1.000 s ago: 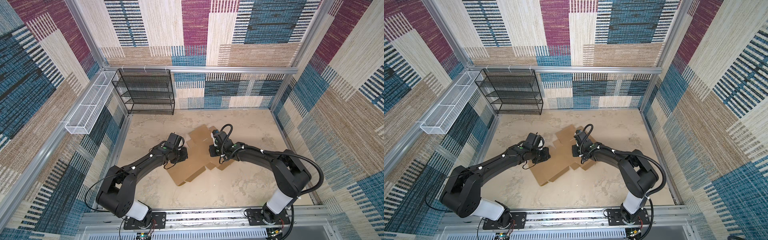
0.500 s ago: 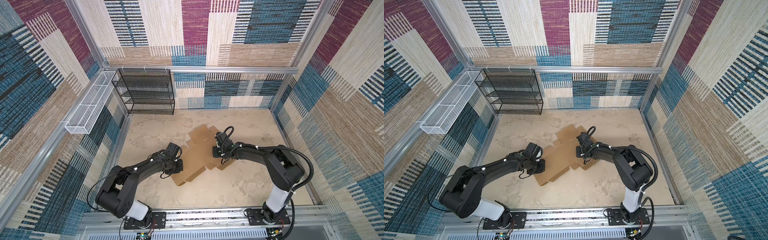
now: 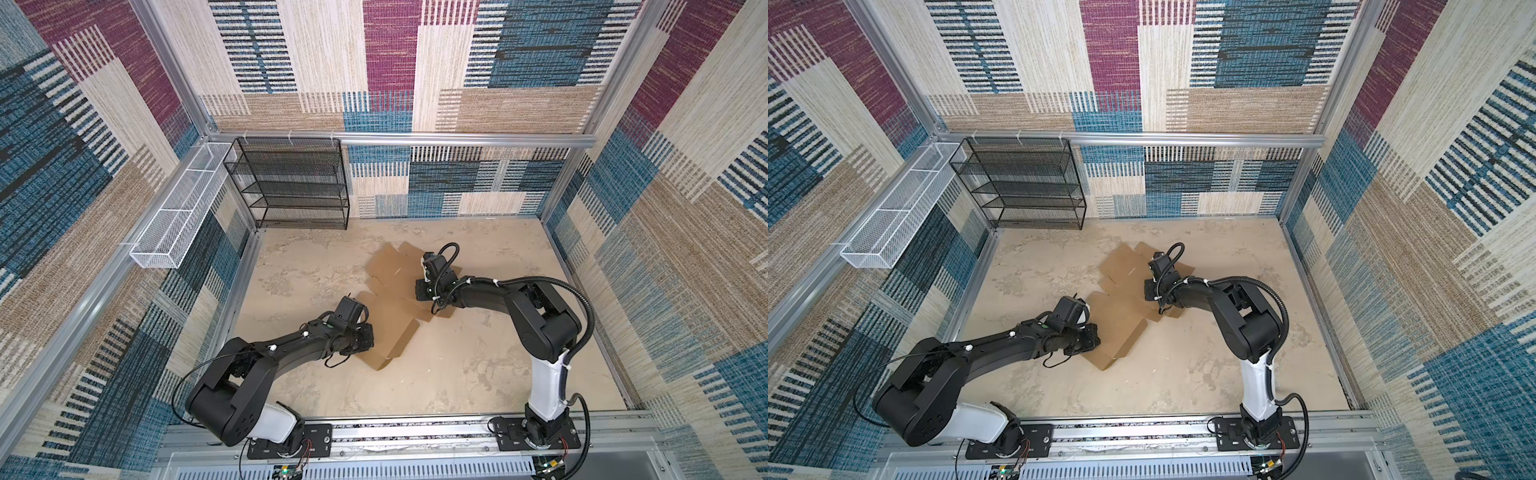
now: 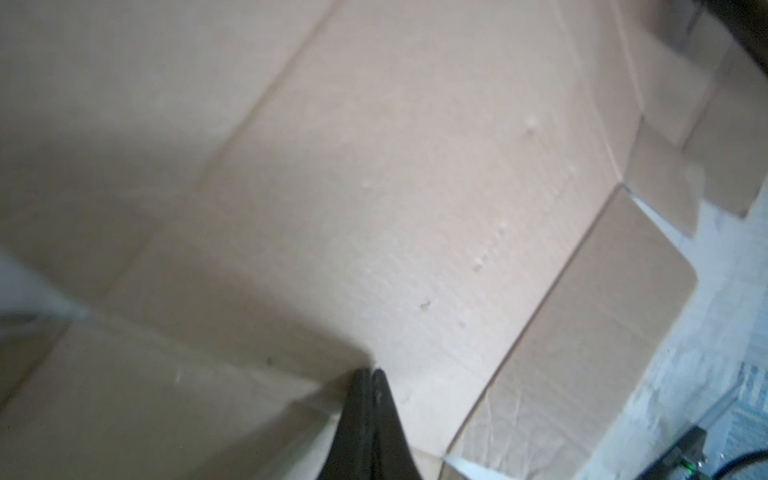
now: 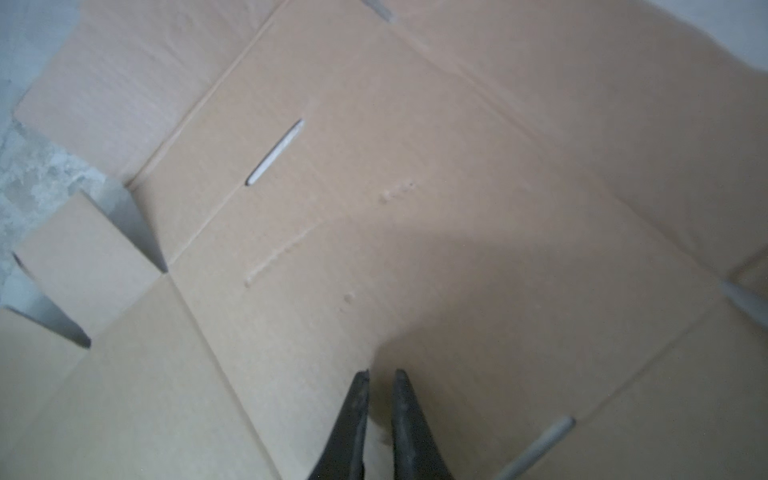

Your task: Fold the paper box

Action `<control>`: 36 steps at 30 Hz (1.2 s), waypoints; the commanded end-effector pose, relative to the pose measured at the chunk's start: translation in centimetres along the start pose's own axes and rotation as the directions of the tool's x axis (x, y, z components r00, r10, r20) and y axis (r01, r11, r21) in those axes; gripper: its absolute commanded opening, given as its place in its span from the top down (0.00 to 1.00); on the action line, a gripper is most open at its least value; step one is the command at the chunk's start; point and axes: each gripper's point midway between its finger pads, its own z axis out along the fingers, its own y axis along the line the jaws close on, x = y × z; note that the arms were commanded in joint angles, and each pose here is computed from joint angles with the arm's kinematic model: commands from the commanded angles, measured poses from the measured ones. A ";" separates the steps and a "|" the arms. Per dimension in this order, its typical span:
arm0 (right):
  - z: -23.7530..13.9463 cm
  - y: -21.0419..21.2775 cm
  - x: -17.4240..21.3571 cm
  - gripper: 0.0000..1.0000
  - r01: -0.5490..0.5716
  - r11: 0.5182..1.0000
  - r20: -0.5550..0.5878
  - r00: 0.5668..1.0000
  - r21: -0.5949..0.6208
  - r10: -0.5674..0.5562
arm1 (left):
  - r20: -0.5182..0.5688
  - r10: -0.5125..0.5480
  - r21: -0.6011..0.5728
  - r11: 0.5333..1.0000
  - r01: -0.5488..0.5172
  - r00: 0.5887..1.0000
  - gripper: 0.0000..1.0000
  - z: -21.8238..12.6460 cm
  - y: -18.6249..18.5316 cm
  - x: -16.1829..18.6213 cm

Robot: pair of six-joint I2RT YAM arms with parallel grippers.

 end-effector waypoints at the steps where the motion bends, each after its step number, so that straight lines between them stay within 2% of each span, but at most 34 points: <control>1: 1.1 0.6 3.2 0.85 0.024 0.998 -0.141 0.989 -0.055 -0.032 | -0.089 -0.085 -0.078 0.994 0.078 0.992 1.00 0.1 0.9 3.2; 9: 1.8 1.3 1.8 0.83 0.076 0.995 -0.124 0.989 -0.071 -0.085 | -0.080 -0.104 -0.015 0.995 0.103 0.991 1.00 -0.9 -2.6 4.7; 15: 1.2 2.9 0.1 0.79 0.095 0.988 -0.101 0.989 -0.118 -0.107 | -0.037 -0.082 0.026 0.996 0.083 0.996 1.00 -2.0 -4.6 4.7; 19: -1.7 4.1 -0.5 0.76 0.096 0.986 -0.056 0.993 -0.140 -0.104 | 0.044 -0.007 -0.061 0.998 0.009 0.999 1.00 -4.1 -3.6 2.8; 23: -4.6 5.4 1.0 0.75 0.100 0.984 -0.049 0.993 -0.147 -0.109 | 0.068 0.040 -0.111 0.993 -0.033 0.997 1.00 -5.5 -2.3 1.0; 28: -7.2 7.6 4.4 0.76 0.083 0.983 -0.066 0.993 -0.165 -0.094 | 0.100 0.083 -0.148 0.987 -0.067 0.992 1.00 -5.2 -1.1 -0.5; 36: -8.4 8.9 9.3 0.77 0.002 0.979 -0.142 0.989 -0.206 -0.032 | 0.105 0.073 -0.208 0.977 -0.050 0.992 1.00 -3.6 1.4 -0.8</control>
